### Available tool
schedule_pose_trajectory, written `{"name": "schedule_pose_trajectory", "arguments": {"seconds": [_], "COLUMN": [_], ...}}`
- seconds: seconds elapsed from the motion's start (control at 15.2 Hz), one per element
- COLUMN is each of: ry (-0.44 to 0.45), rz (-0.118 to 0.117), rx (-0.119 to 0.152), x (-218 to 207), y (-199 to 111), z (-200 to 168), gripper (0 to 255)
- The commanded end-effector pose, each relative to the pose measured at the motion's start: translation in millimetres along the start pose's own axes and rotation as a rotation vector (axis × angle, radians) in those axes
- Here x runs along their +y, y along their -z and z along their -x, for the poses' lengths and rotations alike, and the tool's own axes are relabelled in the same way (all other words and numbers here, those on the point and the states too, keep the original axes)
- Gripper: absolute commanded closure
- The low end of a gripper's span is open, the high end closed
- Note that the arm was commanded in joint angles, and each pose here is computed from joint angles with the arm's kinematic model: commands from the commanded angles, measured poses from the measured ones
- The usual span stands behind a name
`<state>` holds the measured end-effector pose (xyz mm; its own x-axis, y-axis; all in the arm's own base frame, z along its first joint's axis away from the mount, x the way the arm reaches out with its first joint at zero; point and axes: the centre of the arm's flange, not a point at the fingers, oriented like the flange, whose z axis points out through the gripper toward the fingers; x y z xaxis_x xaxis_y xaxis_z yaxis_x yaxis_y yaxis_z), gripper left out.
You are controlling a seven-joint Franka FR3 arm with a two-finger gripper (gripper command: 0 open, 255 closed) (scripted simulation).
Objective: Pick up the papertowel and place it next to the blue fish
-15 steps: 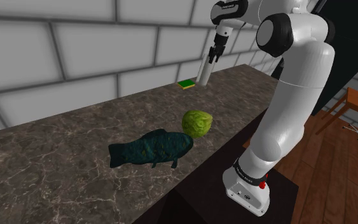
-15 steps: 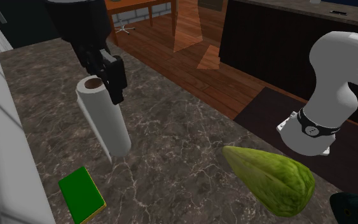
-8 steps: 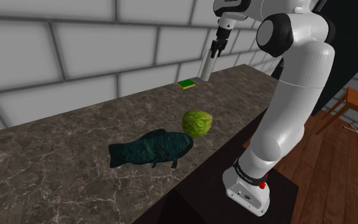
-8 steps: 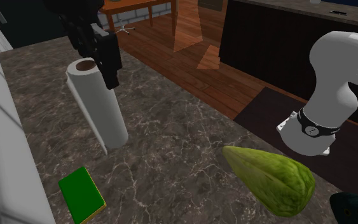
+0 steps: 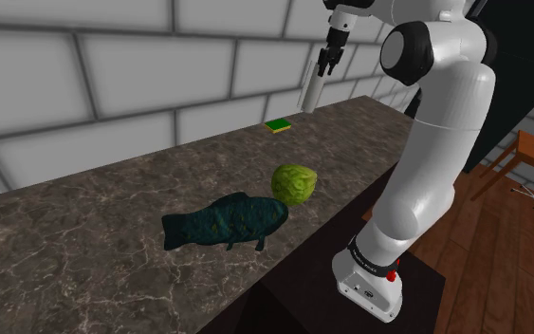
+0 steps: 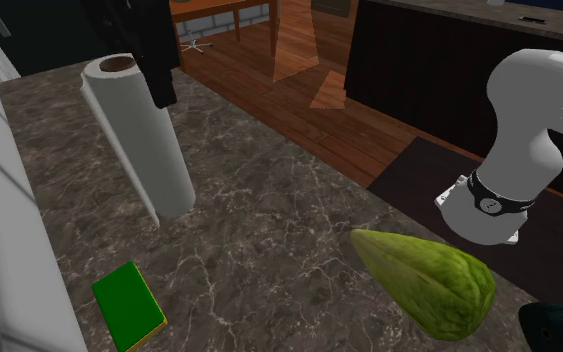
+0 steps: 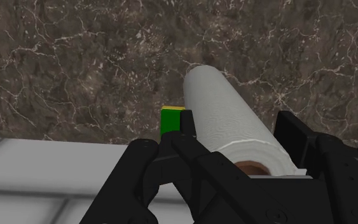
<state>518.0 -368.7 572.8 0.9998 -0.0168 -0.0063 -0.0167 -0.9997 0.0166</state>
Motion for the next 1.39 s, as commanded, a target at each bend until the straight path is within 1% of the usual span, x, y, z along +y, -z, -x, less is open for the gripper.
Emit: {"name": "schedule_pose_trajectory", "arguments": {"seconds": [0.0, 1.32], "ry": [0.0, 0.0], "rz": [0.0, 0.0], "rx": [0.0, 0.0], "x": [-0.5, 1.2], "y": [11.2, 115.4], "z": [0.3, 0.9], "gripper": [255, 255]}}
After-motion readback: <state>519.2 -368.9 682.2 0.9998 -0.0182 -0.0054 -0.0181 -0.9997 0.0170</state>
